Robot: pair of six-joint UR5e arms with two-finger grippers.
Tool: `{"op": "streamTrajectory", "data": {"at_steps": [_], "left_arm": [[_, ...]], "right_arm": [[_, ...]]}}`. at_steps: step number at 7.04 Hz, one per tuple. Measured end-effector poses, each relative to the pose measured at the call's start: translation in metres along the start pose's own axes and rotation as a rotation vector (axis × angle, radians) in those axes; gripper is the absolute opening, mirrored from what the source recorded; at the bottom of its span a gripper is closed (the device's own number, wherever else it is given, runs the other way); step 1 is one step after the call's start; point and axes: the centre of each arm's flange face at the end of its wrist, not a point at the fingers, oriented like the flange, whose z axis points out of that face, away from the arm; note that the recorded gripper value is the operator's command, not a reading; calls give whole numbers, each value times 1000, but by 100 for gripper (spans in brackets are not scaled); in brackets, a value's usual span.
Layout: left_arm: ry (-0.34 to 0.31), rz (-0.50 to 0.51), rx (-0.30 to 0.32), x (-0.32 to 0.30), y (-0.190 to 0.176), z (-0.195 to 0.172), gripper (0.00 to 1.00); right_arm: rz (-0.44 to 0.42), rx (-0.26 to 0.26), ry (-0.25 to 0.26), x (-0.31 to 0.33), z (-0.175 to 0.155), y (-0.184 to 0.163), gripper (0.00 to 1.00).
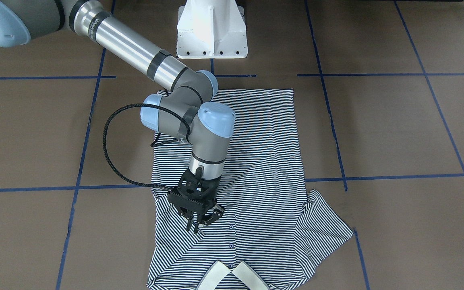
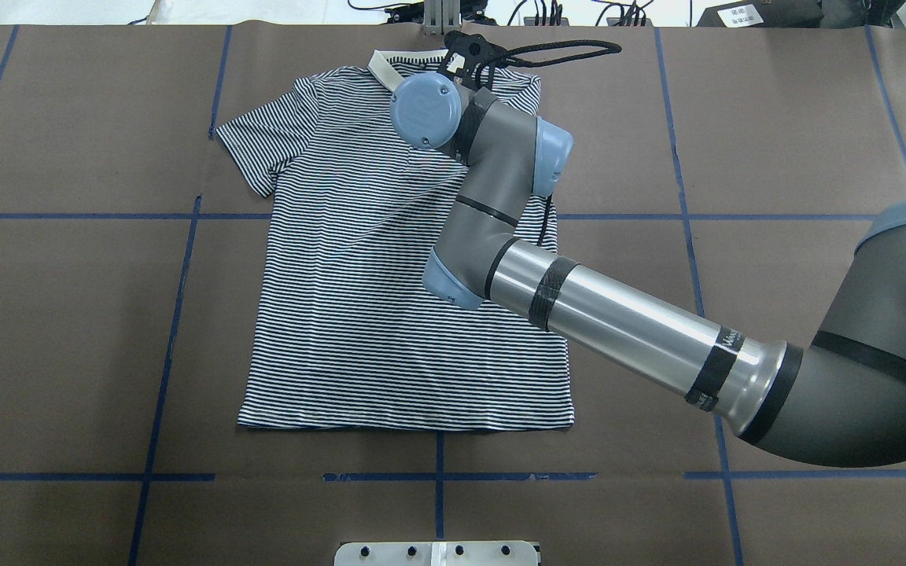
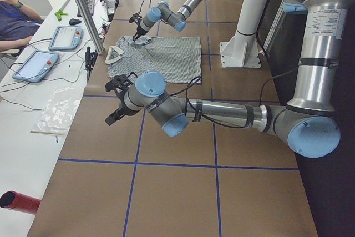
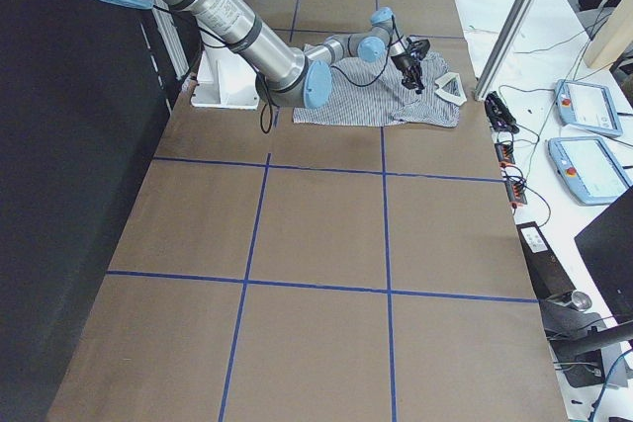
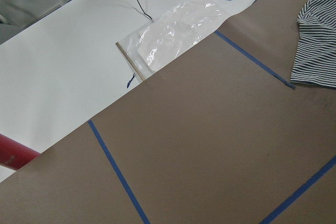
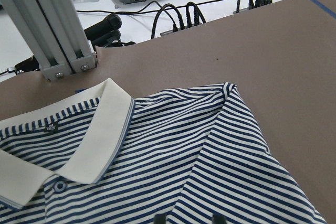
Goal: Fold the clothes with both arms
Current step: 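Fold the held sleeve inward across the shirt toward the collar with the right gripper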
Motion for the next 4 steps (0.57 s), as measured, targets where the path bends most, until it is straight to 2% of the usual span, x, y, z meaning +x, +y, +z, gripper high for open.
{"op": "streamTrajectory", "data": {"at_steps": [1,2,4], "left_arm": [[0,0,0,0,0,0,100],[3,-8,-4,0,-1,4,100],[34,-65,-12,12,-18,24,100]], "right_arm": [[-31,-14,-2,-6,-7,-6,100],[-55,-53,-4,-7,-14,-22,100],[-115,-168,-23,19,-27,-70,100]]}}
